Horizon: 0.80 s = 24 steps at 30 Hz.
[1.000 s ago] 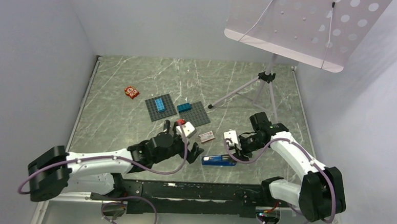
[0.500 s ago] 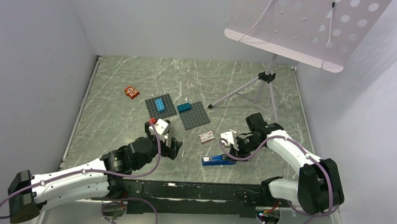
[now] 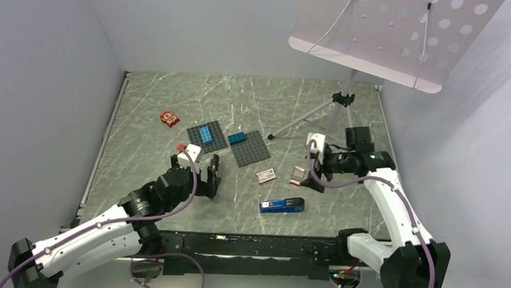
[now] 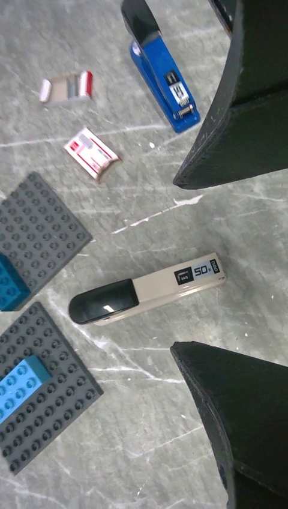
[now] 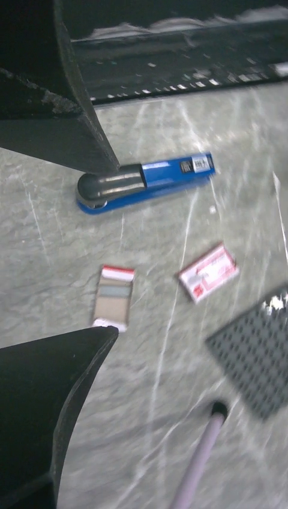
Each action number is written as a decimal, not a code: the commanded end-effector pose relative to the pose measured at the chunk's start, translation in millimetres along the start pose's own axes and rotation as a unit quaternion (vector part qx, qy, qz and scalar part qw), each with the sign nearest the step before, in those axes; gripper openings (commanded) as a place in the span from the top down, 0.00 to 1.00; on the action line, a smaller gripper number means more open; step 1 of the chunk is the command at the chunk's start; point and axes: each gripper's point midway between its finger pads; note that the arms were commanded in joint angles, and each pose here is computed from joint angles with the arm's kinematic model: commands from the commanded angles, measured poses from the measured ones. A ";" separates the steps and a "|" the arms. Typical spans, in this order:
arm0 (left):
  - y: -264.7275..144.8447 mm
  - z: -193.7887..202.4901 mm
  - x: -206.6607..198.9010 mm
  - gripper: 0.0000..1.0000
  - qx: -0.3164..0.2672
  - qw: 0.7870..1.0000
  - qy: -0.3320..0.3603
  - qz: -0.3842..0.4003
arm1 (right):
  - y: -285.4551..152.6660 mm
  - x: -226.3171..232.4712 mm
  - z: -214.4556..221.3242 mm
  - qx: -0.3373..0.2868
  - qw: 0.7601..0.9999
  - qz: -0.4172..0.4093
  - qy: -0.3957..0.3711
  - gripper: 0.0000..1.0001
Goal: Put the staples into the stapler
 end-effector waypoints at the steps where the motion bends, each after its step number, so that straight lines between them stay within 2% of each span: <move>1: -23.8 -50.9 -5.0 0.01 -0.043 0.997 -0.059 0.021 | -37.4 -38.9 -36.1 -0.101 0.979 0.114 0.136 0.00; 4: -40.2 -73.1 7.6 0.01 -0.069 0.995 -0.068 -0.002 | -65.2 -58.0 -50.5 -0.144 0.951 0.184 0.203 0.00; 9: -59.4 -95.2 24.5 0.01 -0.089 0.995 -0.042 -0.031 | -88.1 -61.6 -68.2 -0.202 0.924 0.247 0.209 0.00; 16: -75.6 -112.3 30.4 0.01 -0.105 0.994 -0.025 -0.033 | -92.3 -60.8 -79.0 -0.221 0.920 0.245 0.209 0.00; 24: -81.0 -111.2 32.1 0.01 -0.111 0.993 -0.029 -0.030 | -107.9 -81.6 -76.0 -0.258 0.868 0.314 0.284 0.00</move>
Point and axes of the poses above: each gripper's point midway between its finger pads, its own y axis out along the fingers, its own x axis along the line the jaws close on, z = x × y, and after that the axes turned 10 degrees about y, right-handed
